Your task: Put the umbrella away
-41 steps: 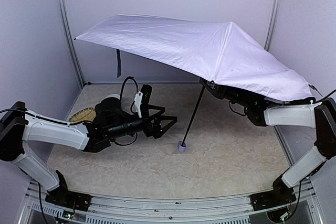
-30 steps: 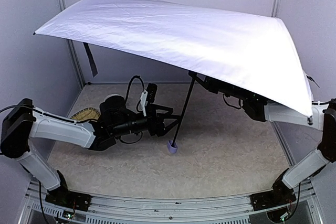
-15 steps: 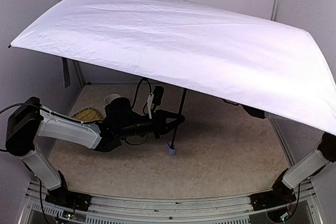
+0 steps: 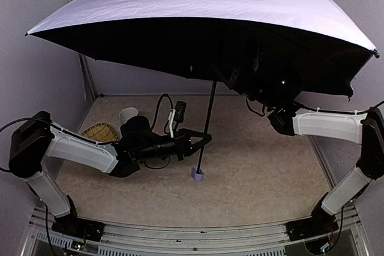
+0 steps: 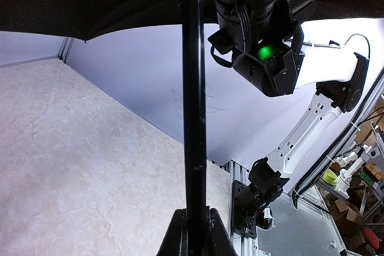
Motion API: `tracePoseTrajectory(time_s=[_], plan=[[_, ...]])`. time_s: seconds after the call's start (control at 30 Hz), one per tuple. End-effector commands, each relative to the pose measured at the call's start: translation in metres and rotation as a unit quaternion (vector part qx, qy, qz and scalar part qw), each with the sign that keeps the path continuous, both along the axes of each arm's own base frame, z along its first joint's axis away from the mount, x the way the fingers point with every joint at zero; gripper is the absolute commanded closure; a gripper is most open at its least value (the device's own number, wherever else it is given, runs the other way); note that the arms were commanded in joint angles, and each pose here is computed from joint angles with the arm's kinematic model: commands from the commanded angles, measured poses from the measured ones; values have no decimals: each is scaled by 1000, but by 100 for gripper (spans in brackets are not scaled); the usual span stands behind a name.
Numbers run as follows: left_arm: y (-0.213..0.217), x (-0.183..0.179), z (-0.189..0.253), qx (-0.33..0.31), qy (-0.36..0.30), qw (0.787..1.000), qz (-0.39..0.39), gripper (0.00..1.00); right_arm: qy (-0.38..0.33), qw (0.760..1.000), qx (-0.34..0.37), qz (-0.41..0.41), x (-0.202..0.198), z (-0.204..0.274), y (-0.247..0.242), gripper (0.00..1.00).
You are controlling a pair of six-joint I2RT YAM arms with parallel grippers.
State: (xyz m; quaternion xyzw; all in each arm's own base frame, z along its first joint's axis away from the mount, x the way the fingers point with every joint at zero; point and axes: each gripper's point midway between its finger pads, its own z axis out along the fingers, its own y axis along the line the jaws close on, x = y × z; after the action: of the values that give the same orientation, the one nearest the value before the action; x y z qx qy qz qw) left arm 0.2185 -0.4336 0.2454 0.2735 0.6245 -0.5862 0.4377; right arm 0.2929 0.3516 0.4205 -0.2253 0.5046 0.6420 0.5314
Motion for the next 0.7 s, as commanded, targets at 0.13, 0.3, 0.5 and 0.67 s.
tracePoseTrajectory(time_s=[0.13,0.3,0.5,0.67], plan=[[3,-7,21,-44,-29,999,4,100,-9,983,175,-53,30,60,-33,26],[1,-10,22,-43,-37,998,6,100,4,976,207,-63,45,67,-34,31],[-1,-12,28,-46,-48,998,8,100,19,970,233,-65,52,66,-38,42],[0,-13,32,-50,-55,997,14,100,26,967,243,-67,53,65,-42,53]])
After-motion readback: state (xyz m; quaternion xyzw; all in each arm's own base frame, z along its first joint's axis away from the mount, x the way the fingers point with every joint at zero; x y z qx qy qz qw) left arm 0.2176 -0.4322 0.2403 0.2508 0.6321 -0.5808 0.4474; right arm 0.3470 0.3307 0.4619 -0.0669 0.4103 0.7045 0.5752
